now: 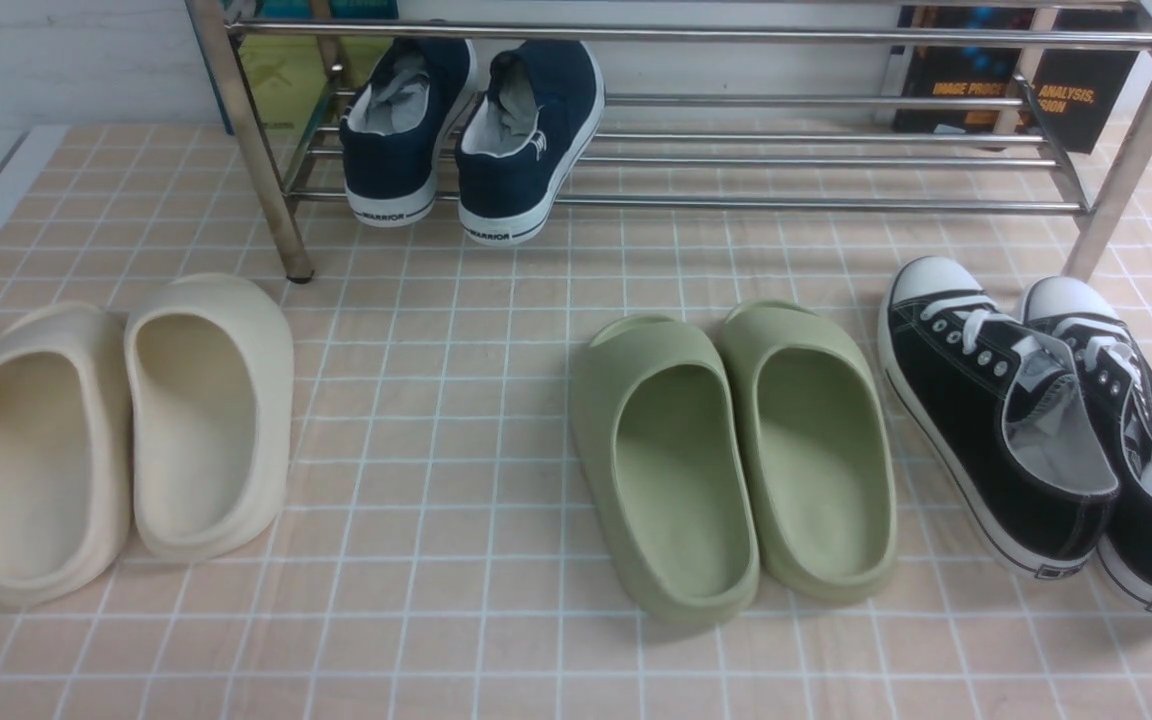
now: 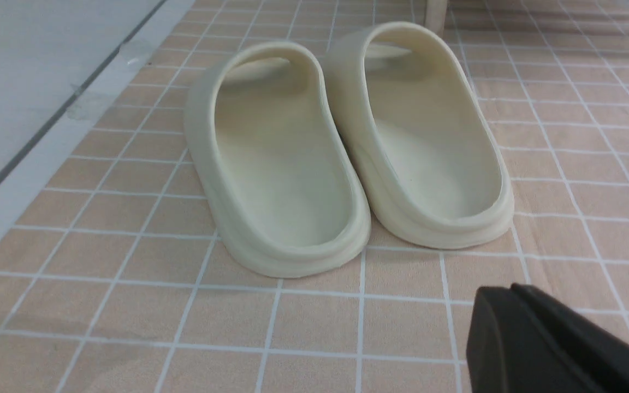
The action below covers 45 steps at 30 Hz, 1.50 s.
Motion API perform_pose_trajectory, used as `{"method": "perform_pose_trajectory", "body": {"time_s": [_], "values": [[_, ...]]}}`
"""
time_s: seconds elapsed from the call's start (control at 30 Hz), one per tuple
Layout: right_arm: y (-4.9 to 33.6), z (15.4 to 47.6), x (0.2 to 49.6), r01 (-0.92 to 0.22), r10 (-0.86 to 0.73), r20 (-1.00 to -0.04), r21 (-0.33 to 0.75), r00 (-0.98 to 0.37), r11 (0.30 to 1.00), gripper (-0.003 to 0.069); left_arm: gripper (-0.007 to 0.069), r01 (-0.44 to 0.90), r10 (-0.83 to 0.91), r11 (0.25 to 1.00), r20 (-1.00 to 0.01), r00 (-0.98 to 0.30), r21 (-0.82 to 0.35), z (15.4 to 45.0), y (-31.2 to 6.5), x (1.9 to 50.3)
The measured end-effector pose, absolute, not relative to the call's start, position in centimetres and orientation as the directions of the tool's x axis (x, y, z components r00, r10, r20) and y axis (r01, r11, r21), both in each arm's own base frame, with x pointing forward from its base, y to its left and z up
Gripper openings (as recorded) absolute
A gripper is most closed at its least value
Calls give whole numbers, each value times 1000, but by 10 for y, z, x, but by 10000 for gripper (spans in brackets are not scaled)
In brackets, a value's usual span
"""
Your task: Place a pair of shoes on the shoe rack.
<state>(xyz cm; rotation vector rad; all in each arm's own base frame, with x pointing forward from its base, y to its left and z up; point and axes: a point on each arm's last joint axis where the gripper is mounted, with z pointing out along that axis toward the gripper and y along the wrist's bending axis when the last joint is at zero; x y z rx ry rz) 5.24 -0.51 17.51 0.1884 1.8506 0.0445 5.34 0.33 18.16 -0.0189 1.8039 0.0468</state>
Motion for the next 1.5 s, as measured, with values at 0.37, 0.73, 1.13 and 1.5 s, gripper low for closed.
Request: {"method": "perform_pose_trajectory", "body": {"time_s": [0.37,0.73,1.13,1.5], "values": [[-5,175,52,107,152,-950,128,-273,986,239,19,18,57,998,-944,-325,54,173,1,51],[-5,175,52,107,152,-950,128,-273,986,239,20,-39,7,999,-960,-280,19,174,3,53],[-5,175,52,107,152,-950,128,-273,986,239,22,-38,5,999,-962,-274,17,174,3,53],[-5,175,52,107,152,-950,128,-273,986,239,29,-38,5,999,-962,-274,17,174,3,53]]}}
